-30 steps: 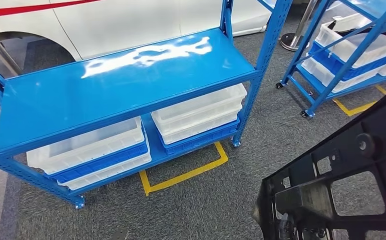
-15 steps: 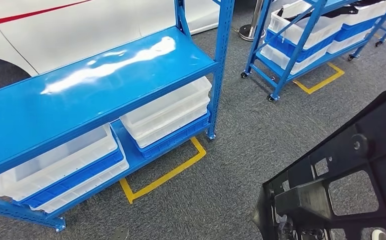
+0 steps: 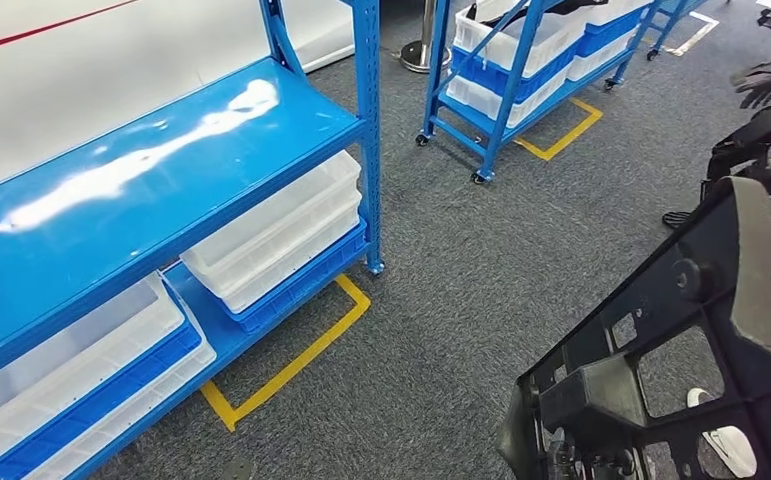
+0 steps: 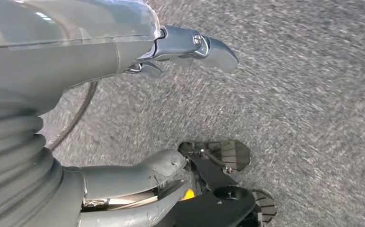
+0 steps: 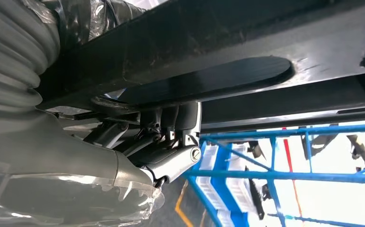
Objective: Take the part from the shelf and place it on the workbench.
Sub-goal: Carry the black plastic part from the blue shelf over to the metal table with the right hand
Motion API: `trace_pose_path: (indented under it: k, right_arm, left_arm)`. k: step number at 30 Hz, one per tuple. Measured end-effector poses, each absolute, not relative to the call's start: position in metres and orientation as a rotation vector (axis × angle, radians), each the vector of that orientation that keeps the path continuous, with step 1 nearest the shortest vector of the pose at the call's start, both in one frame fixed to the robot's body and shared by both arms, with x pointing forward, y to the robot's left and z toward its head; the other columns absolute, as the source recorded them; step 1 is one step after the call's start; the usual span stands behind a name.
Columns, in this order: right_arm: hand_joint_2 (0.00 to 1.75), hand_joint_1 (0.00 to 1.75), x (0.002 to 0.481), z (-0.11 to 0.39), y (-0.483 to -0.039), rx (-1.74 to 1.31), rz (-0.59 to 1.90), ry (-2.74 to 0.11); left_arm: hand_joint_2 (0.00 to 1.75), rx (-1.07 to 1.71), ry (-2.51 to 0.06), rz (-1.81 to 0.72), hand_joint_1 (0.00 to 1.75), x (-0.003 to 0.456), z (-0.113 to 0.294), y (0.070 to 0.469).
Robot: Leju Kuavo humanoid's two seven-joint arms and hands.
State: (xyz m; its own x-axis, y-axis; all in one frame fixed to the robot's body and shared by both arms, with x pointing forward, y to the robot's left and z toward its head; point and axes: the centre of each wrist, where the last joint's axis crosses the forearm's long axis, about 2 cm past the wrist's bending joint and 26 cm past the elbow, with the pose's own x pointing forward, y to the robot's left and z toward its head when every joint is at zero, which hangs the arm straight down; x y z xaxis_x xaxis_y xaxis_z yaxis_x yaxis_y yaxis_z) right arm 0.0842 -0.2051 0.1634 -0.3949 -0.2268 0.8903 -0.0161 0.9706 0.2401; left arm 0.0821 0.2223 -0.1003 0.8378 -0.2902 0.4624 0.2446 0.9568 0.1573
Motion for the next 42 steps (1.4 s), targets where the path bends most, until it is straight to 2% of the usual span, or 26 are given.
trace_pose_path:
  k: [17,42]
  right_arm:
    - [1.75,1.75,0.058,0.167,-0.212,0.151,-0.239,-1.923]
    - [1.75,1.75,0.052,0.169,-0.215,0.151,-0.250,-1.907]
  left_arm:
    - [1.75,0.084,-0.518,-0.296,0.00,0.082,-0.099,0.214]
    - [1.75,0.086,-0.511,-0.290,0.00,0.080,-0.099,0.212]
